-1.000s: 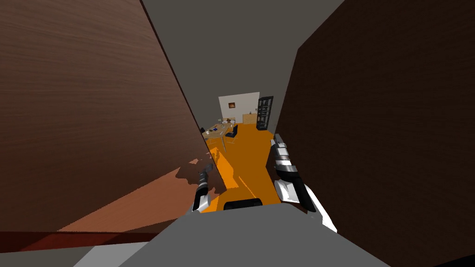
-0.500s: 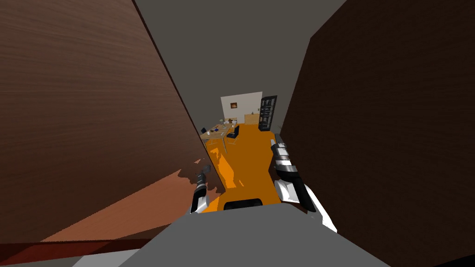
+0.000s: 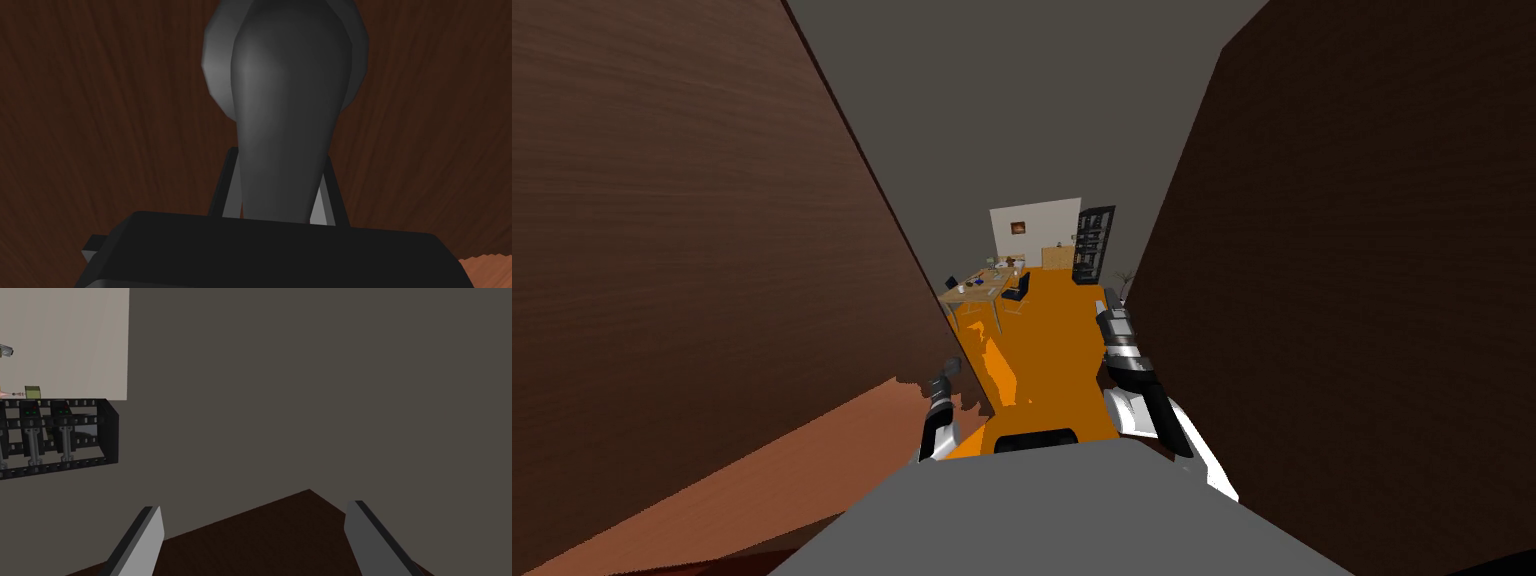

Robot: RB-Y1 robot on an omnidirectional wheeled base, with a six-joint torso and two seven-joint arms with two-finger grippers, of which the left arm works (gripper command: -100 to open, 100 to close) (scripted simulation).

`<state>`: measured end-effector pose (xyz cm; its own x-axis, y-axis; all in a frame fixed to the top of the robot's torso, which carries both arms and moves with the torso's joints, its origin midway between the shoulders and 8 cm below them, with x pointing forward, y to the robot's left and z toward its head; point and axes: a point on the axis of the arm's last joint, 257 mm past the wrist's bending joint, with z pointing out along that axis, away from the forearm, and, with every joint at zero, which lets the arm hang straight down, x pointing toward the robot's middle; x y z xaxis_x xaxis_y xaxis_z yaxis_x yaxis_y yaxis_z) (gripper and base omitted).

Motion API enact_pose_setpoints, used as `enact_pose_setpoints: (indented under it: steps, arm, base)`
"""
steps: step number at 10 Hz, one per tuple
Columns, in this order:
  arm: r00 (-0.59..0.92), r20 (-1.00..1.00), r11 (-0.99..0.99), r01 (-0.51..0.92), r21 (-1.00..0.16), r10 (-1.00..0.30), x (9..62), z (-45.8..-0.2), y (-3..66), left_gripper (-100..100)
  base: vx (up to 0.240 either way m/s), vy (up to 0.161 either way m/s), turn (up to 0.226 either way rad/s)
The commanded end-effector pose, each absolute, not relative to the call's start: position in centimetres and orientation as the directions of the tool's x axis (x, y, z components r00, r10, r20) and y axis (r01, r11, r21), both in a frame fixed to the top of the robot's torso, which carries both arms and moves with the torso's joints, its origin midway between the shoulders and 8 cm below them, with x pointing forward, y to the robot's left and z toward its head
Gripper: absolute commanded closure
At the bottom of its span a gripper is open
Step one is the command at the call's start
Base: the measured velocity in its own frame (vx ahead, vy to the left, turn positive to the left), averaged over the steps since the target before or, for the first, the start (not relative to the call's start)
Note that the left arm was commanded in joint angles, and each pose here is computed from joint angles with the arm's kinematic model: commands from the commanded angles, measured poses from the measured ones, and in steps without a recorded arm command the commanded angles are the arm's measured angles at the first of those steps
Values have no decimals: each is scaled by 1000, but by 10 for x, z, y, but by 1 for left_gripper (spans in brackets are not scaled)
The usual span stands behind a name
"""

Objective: Push the door open

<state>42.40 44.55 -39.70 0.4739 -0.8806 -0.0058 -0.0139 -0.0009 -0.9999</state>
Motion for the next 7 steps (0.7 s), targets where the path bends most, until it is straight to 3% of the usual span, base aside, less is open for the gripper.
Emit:
enact_pose_setpoints:
  steps: [1, 7]
  arm:
    - [496, -4, 2, -5, -1000, -868, 420, -393, 456, 100]
    - [551, -4, 0, -7, -1000, -834, 406, -394, 480, 100]
  base:
    - [203, -50, 52]
    - [170, -9, 43]
